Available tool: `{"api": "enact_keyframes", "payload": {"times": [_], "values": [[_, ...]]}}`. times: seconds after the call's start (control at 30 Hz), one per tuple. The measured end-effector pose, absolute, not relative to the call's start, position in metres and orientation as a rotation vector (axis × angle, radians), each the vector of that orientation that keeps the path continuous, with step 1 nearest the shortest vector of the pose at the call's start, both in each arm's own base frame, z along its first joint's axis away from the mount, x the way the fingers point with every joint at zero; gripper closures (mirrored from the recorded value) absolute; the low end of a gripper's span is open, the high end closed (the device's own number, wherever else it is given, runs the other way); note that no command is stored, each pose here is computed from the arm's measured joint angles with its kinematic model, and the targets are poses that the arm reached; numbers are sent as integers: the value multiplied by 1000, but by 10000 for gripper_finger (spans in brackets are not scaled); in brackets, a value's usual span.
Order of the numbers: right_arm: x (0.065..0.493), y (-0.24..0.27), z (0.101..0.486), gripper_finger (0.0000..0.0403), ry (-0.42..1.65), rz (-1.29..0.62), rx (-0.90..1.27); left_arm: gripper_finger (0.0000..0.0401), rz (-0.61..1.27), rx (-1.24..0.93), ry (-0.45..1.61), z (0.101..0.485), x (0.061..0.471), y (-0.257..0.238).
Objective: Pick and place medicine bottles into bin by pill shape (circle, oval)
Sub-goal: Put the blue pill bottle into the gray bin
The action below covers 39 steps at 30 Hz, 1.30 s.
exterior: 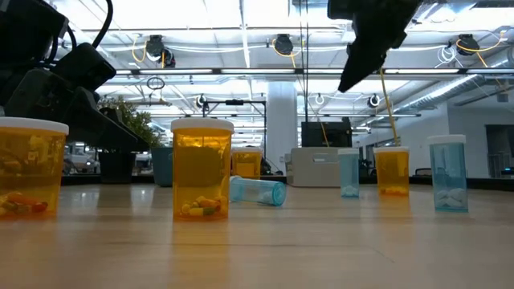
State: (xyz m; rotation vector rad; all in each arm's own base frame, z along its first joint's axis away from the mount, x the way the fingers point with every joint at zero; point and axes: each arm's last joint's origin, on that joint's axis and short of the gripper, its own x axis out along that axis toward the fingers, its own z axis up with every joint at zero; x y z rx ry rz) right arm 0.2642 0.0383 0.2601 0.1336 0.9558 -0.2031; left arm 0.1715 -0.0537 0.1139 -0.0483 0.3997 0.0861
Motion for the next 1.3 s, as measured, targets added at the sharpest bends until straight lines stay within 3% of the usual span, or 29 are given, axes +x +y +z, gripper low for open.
{"api": "enact_keyframes", "payload": {"times": [0.67,1.3], "values": [[291,36,213,190,1141,-148,86,133,85,-49,398,114,172,-54],[287,26,196,190,1146,-120,119,133,71,-53,401,114,171,-54]]}}
